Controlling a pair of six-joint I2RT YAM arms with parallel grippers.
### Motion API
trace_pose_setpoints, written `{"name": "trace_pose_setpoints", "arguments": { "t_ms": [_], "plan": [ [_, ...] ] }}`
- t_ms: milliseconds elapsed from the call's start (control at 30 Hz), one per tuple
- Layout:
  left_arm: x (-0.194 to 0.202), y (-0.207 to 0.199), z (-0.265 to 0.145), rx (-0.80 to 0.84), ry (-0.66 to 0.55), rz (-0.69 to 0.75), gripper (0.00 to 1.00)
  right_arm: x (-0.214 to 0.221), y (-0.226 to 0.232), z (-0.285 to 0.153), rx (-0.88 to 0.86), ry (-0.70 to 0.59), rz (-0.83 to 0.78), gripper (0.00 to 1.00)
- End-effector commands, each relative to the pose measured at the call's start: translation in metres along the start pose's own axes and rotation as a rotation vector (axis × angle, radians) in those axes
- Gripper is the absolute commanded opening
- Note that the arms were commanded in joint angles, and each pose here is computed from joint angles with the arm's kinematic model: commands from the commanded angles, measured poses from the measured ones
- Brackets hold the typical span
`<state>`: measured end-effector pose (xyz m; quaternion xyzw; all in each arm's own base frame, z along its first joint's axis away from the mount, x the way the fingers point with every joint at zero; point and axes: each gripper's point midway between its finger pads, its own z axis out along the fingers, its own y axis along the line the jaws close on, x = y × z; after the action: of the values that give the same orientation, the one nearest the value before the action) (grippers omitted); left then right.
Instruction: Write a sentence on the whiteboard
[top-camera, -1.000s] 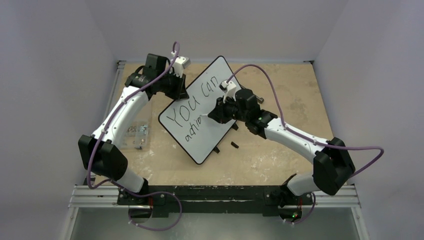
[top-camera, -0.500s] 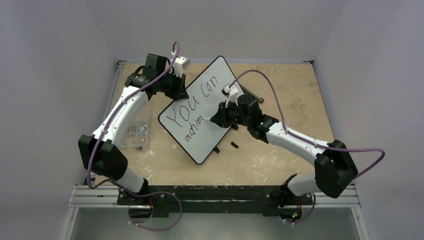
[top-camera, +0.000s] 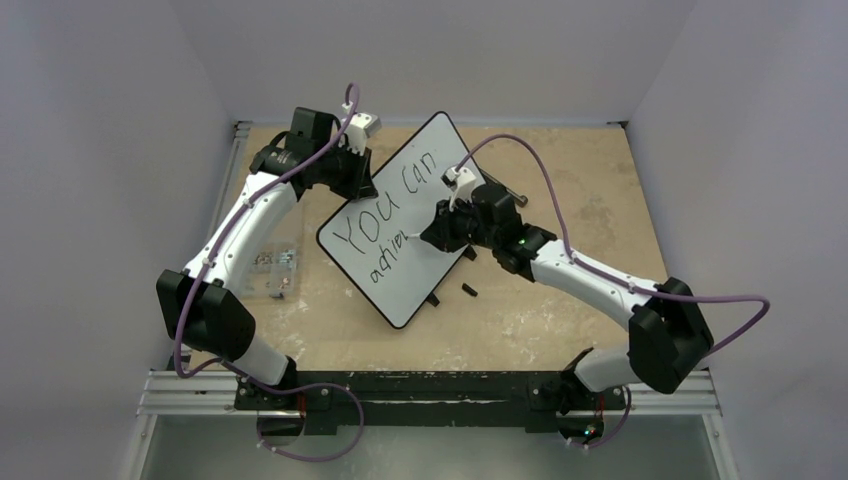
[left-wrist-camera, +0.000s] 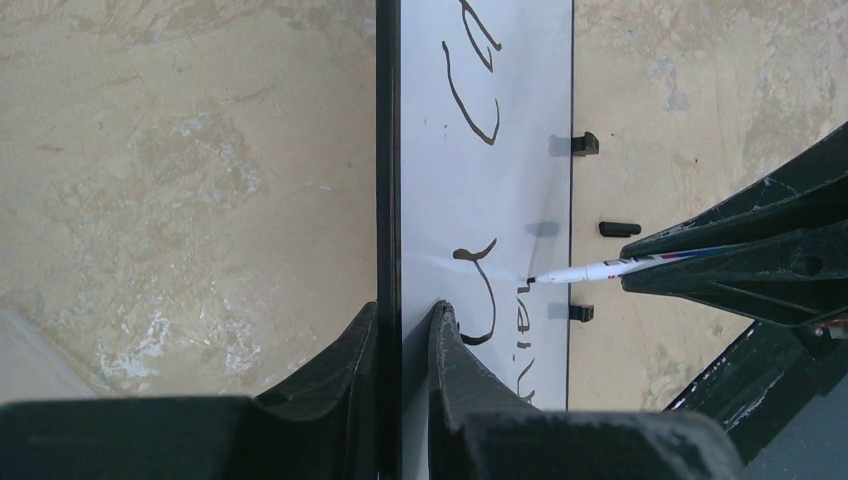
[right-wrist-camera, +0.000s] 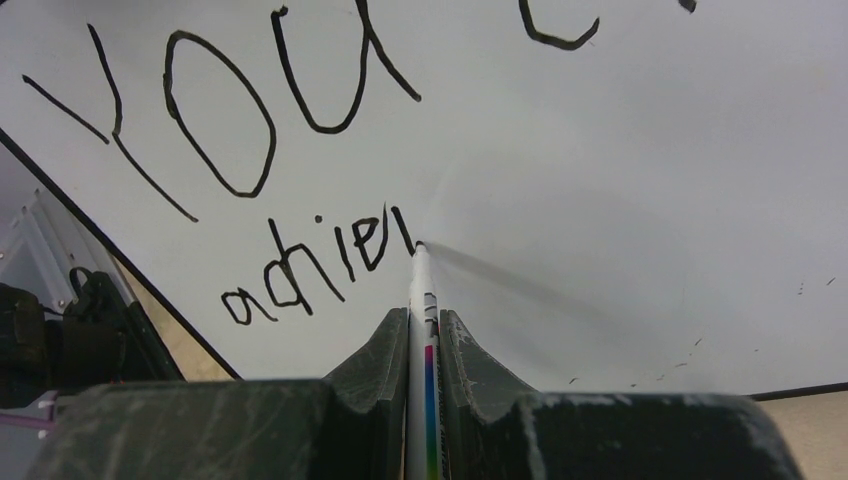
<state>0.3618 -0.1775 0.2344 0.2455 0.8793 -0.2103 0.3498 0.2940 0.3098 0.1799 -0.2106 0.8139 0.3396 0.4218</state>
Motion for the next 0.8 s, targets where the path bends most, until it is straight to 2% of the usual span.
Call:
{"name": "trace_pose_setpoints", "arguments": {
  "t_ms": [0,300,767],
  "plan": [
    [0.000,0.037,-0.007,-0.188,0.015,0.141,0.00,-0.034,-0.007,0.004,0.058,-0.069,-0.018,0.00],
    [0.000,0.037,-0.006,-0.189,0.017,0.141,0.00,-0.040,-0.005,0.007,0.049,-0.072,-0.019,0.00],
    [0.001,0.039,-0.005,-0.193,0.024,0.140,0.00,-0.039,-0.007,-0.017,0.081,-0.103,-0.024,0.00]
  ]
}}
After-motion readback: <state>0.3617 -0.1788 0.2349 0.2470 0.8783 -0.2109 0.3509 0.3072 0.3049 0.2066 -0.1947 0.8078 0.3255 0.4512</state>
